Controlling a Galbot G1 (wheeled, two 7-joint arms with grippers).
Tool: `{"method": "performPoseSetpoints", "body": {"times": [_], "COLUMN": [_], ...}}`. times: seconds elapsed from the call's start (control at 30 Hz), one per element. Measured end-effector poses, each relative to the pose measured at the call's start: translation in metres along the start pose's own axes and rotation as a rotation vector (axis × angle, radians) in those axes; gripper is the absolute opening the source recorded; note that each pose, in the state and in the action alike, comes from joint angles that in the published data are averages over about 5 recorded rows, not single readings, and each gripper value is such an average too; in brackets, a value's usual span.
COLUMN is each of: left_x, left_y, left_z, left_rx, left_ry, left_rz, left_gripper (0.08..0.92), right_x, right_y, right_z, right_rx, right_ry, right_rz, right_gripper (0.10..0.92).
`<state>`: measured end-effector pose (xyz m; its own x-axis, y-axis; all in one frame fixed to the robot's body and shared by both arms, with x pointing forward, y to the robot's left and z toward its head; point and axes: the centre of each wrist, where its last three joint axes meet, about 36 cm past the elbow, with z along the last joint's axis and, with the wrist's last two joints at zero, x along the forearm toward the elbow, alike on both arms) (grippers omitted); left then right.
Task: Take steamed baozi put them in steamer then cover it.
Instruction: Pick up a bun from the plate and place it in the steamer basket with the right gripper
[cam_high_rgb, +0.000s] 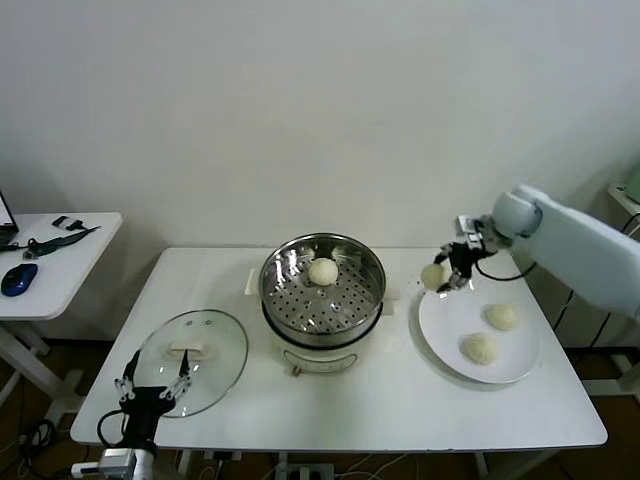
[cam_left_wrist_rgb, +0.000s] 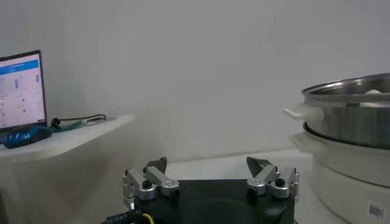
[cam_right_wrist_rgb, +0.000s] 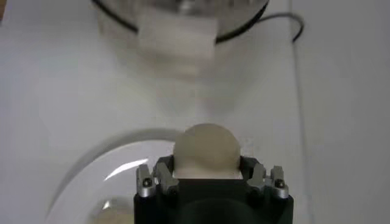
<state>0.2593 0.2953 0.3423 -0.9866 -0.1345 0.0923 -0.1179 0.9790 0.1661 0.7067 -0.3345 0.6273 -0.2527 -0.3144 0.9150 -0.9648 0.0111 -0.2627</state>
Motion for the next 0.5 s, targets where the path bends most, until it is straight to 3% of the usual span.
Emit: {"method": "performPoseSetpoints", "body": {"times": [0.23, 0.5], "left_x": [0.000, -0.002], "left_y": [-0.004, -0.009], "left_z": [-0.003, -0.004], "left_rx": [0.001, -0.004], "left_ry": [-0.002, -0.005], "left_rz": [0.013, 0.032], "left_gripper": [0.823, 0.823], "right_x": [0.022, -0.002], "right_y": [-0.022, -0.029], "right_z": [-0.068, -0.152], "right_rx": [0.027, 0.072], "right_ry": [-0.065, -0.109], "right_rz": [0.013, -0.019], "right_gripper": [0.686, 0.679]}}
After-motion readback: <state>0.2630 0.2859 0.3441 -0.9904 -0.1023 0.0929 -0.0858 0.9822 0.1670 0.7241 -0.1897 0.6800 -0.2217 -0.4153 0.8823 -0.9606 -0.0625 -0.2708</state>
